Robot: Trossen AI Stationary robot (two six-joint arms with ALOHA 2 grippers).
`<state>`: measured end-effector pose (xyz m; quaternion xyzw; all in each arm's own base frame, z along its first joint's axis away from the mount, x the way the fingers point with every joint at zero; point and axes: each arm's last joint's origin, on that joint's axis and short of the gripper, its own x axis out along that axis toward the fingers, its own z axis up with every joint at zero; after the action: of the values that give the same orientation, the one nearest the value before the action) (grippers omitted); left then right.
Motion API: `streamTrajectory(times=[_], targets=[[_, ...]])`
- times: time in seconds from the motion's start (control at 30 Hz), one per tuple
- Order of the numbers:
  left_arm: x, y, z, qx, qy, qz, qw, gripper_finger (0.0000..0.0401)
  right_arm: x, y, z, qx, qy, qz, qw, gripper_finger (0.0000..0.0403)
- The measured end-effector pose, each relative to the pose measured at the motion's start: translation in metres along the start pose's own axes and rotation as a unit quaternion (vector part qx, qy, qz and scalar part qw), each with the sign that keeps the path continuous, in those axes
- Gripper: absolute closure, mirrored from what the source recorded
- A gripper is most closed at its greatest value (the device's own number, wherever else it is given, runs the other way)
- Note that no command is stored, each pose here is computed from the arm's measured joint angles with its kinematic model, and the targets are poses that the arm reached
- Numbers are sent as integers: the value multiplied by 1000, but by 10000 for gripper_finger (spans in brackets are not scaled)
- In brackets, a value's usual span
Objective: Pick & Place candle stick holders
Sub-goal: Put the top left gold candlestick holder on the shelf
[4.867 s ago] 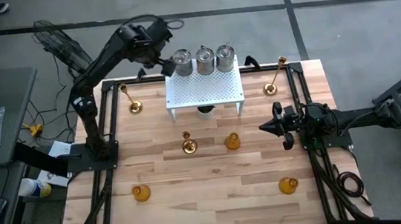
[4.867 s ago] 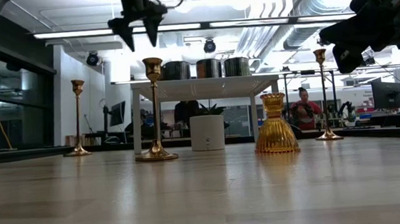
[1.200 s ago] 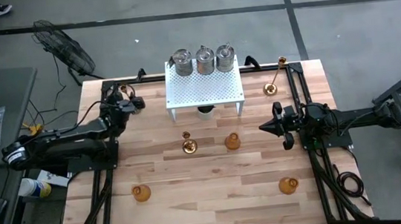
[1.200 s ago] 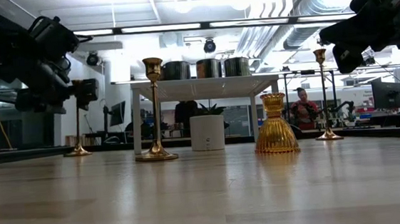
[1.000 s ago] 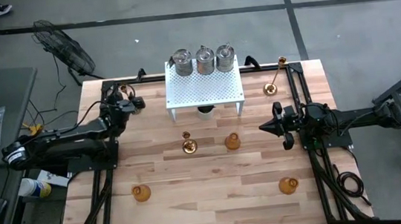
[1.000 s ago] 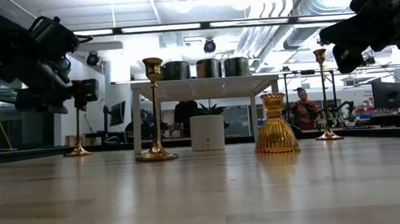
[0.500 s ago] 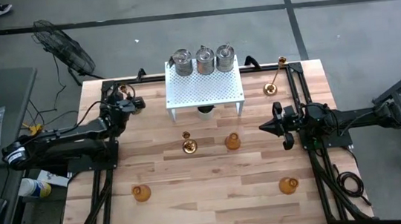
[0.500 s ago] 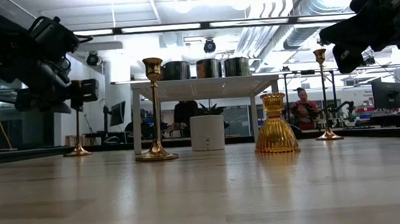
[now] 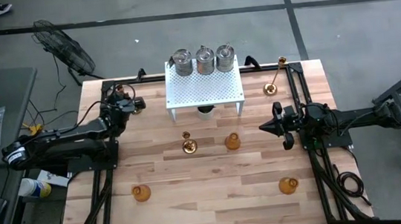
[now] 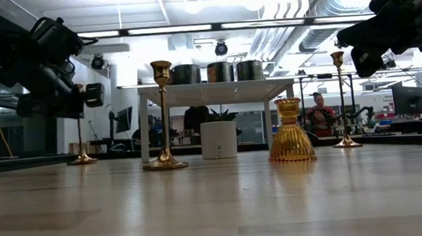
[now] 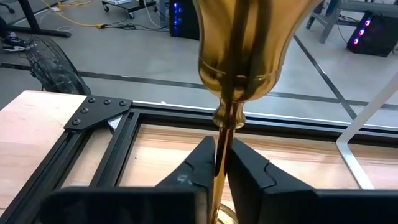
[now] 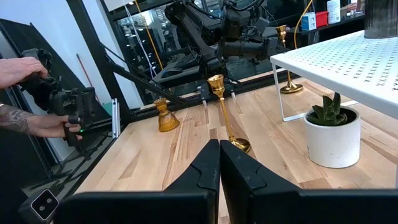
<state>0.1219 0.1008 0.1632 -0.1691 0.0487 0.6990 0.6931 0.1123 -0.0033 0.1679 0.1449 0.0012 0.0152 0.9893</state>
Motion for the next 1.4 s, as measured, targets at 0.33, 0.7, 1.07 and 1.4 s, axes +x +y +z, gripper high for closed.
streamTrajectory(times=[0.33, 0.7, 1.07, 1.4], targets=[[0, 0, 0, 0, 3, -5, 1000, 374, 0, 0, 0, 0, 0, 0, 1000, 400], [-3, -1, 4, -17, 8, -32, 999, 385, 0, 0, 0, 0, 0, 0, 1000, 400], [-13, -23, 53, 53, 5, -86, 995, 390, 0, 0, 0, 0, 0, 0, 1000, 400], [-31, -37, 113, 74, 30, -86, 993, 390, 0, 0, 0, 0, 0, 0, 1000, 400]])
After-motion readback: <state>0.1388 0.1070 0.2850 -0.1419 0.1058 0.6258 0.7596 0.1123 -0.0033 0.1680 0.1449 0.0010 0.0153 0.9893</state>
